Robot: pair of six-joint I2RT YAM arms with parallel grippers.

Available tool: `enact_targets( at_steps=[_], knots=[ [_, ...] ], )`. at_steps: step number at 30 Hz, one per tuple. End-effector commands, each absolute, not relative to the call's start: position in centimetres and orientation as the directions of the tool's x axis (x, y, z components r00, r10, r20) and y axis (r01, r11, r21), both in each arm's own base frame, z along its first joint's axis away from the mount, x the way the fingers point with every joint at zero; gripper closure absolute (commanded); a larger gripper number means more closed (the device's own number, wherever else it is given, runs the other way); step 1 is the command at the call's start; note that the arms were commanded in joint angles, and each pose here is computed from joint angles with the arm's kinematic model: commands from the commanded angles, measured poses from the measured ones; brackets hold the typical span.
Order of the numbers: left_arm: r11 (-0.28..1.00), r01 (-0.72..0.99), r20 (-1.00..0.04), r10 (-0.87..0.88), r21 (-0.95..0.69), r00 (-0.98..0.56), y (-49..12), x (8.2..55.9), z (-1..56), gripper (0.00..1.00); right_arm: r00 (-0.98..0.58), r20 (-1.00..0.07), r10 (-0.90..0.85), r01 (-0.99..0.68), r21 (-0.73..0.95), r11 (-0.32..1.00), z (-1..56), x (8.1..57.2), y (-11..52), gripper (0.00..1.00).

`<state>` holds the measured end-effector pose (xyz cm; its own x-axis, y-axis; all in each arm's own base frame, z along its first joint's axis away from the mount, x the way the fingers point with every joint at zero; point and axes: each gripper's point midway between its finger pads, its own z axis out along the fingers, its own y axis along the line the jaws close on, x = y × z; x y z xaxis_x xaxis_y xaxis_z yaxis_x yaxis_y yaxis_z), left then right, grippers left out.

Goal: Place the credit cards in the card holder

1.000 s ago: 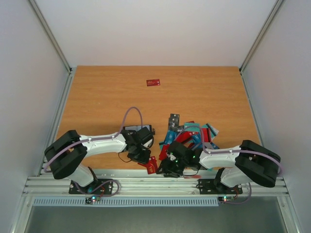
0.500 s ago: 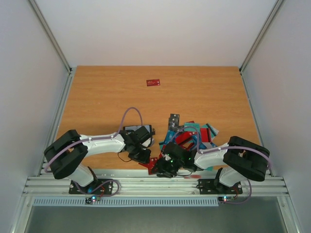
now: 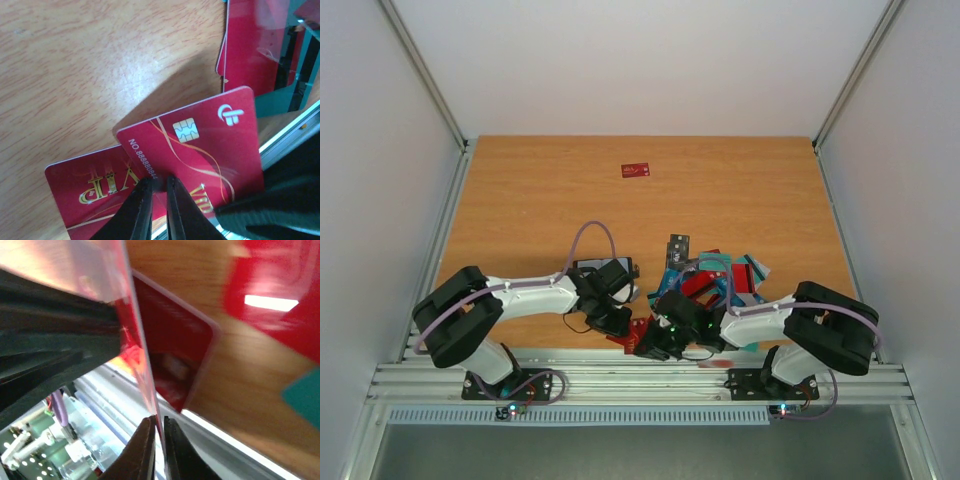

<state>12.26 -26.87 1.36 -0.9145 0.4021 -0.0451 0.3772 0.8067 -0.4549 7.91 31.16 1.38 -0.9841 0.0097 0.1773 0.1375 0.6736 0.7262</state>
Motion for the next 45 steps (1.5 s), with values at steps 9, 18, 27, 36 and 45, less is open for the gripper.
enact_targets(
  at_steps=[9,18,27,36,45],
  knots=[
    [0.863,0.354,-0.124,0.331,-0.362,-0.935,-24.6,14.8,5.4,0.75,-0.996,0.092,0.015,0.074,0.687,0.723,5.1,10.4,29.7,0.99],
    [0.863,0.329,-0.354,0.191,-0.384,-0.916,-23.4,20.1,16.1,0.54,-0.997,0.002,-0.078,-0.047,0.779,0.625,12.9,15.4,29.1,0.99],
    [0.76,0.355,-0.505,0.041,-0.544,-0.862,-23.2,22.3,25.8,0.46,-0.964,-0.177,-0.2,-0.248,0.872,0.423,23.6,19.3,29.5,0.99],
    [0.525,0.412,-0.564,-0.164,-0.745,-0.809,-24.3,22.4,34.2,0.4,-0.931,-0.307,-0.196,-0.344,0.918,0.196,32.1,21.2,30.5,0.99],
    [0.308,0.475,-0.558,-0.299,-0.824,-0.775,-24.3,22.8,39.6,0.48,-0.897,-0.386,-0.216,-0.395,0.919,0.001,38.1,20.7,30.9,0.99]
  ],
)
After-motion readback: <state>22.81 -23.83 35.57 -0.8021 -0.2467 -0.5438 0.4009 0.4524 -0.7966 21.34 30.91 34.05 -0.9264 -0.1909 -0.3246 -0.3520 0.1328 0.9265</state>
